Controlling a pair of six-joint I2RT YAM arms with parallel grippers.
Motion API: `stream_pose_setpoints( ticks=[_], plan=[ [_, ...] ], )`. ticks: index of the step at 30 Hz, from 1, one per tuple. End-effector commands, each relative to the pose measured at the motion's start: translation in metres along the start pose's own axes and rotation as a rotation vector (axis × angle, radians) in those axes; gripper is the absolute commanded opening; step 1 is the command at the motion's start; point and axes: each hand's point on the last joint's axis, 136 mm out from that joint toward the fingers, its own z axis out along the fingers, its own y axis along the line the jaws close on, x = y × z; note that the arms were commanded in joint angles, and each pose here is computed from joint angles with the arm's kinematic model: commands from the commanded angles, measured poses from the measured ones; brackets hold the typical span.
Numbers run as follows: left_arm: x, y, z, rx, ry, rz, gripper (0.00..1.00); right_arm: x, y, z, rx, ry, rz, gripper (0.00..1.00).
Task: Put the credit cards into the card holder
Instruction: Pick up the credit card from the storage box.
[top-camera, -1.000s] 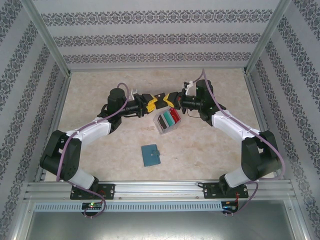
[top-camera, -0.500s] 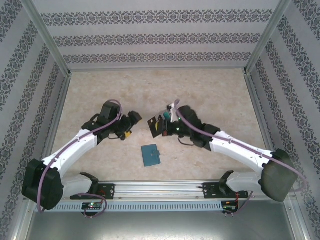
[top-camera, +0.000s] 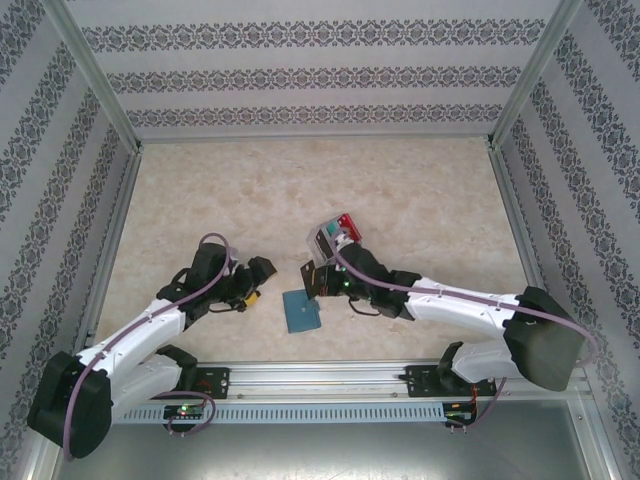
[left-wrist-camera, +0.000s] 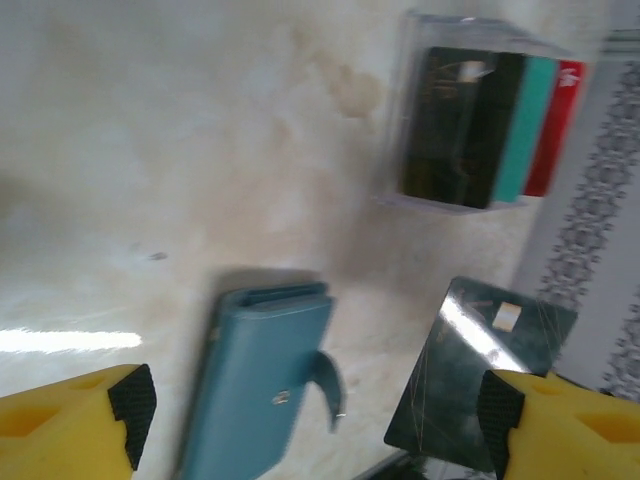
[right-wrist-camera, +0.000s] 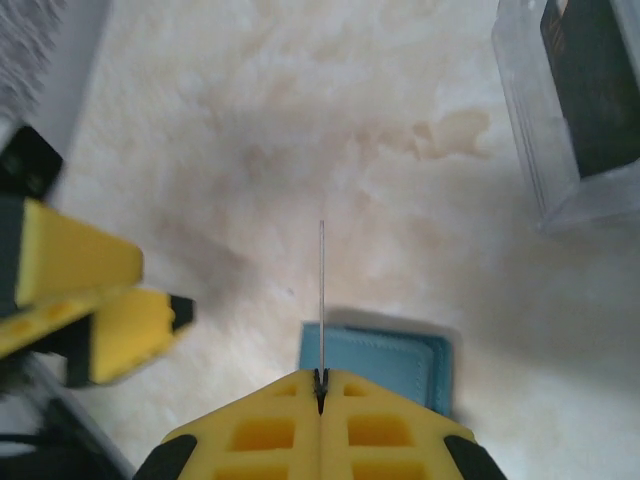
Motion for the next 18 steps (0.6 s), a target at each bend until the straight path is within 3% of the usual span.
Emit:
stream_pose_setpoints(
  ticks=[1,5,11,18],
  plan=[
    [-0.012,-0.076,-0.011,0.255,-0.043,0.114,0.86,-0.038,0.036,-0.018,-0.232,-0.056,0.163,0.0],
    [-0.022,-0.119,-0.012,0.339,-0.045,0.179,0.84,-0.074,0.054,-0.034,-0.371,-0.072,0.232,0.0],
    [-0.029,-0.179,-0.015,0.496,-0.025,0.242,0.69,-0.105,0.067,-0.04,-0.495,-0.082,0.282,0.0],
    [-0.034,-0.189,-0.012,0.505,-0.026,0.231,0.65,-0.12,0.077,-0.042,-0.588,-0.088,0.324,0.0]
  ],
)
